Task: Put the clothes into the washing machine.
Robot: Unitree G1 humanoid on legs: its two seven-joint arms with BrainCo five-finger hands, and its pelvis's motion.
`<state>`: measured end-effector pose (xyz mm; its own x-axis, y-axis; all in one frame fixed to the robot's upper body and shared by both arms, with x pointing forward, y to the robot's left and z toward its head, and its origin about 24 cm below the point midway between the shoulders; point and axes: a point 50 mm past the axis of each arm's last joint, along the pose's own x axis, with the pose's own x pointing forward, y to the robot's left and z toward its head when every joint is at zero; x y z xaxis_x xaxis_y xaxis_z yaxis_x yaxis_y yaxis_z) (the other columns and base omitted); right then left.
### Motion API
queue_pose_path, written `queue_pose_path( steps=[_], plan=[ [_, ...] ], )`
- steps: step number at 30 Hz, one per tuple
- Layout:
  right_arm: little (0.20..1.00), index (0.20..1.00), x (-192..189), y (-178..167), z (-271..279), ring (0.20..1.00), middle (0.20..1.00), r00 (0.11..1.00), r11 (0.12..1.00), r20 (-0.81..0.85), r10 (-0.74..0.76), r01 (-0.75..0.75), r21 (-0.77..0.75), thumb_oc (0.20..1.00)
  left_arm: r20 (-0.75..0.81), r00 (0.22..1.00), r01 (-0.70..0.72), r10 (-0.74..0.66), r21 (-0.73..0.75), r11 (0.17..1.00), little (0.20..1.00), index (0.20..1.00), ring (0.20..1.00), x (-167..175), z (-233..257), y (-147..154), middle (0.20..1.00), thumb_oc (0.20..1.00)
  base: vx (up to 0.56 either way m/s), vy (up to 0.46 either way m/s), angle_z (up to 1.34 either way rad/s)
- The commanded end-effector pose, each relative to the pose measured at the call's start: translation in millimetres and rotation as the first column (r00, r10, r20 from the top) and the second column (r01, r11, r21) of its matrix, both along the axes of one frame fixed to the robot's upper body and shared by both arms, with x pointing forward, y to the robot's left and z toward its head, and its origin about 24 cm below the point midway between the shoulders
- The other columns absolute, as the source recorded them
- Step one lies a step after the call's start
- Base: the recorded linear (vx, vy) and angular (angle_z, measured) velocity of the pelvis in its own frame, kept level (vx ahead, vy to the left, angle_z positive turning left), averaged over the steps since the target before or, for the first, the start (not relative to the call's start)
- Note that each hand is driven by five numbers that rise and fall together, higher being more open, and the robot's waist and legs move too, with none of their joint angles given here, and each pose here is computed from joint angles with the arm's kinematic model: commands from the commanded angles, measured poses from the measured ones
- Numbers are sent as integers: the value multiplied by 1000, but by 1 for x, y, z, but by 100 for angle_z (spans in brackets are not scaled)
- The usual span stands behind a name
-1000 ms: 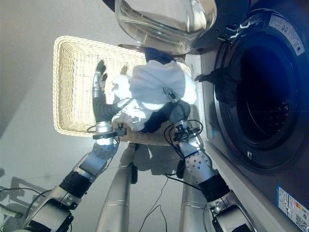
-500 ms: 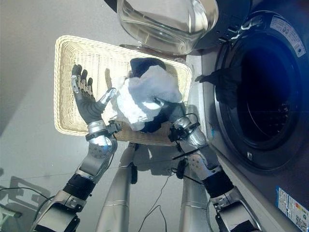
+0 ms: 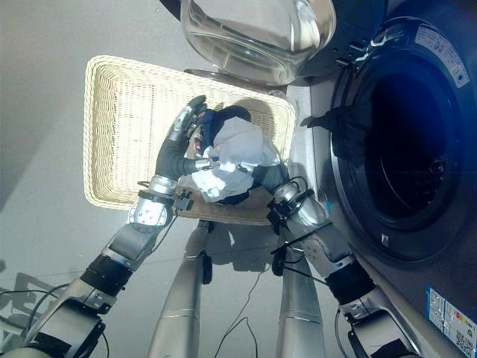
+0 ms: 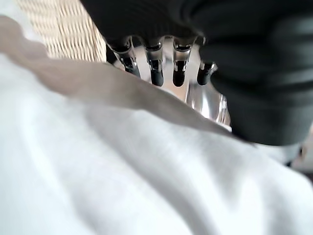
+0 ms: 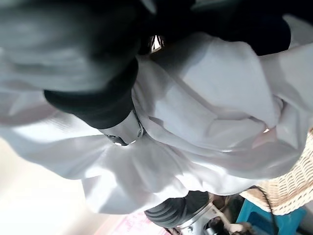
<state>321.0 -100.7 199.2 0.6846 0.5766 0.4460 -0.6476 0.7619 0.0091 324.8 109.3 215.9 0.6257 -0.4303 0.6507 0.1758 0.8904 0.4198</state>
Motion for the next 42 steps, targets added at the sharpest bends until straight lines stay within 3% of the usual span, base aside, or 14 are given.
queue_pose_path(
  steps=[1, 13, 18, 23, 34, 42],
  plan=[
    [200, 200, -15, 8, 34, 200, 200, 986, 985, 163, 24, -52, 167, 200, 105, 987, 125, -123, -11, 992, 1000, 1000, 1000, -17, 18, -21, 1000, 1000, -9, 11, -6],
    [200, 200, -16, -16, 50, 200, 200, 988, 866, 108, -112, 44, 499, 200, 159, 985, 71, -66, -24, 997, 1000, 1000, 1000, -19, 20, -21, 1000, 1000, -1, 0, 0],
    [200, 200, -10, -19, 50, 200, 200, 992, 796, 26, -124, 83, 600, 200, 272, 943, -115, 194, -281, 953, 1000, 1000, 1000, -20, 26, -3, 1000, 1000, 0, 0, 0],
    [200, 200, -11, -19, 49, 200, 200, 994, 748, -11, -106, 87, 658, 200, 332, 875, -219, 353, -378, 899, 1000, 1000, 1000, -24, 23, 4, 1000, 1000, 7, -22, 1],
    [200, 200, -18, -3, 48, 200, 200, 998, 722, 19, 65, -60, 689, 200, 434, 769, -339, 469, -345, 875, 1000, 1000, 1000, -23, 21, 1, 1000, 1000, 0, 0, 0],
    [200, 200, -29, 5, 51, 200, 200, 973, 681, 105, 205, -220, 699, 200, 437, 816, -364, 379, -122, 924, 1000, 1000, 1000, -14, 18, -9, 1000, 1000, 0, 0, 0]
  ],
)
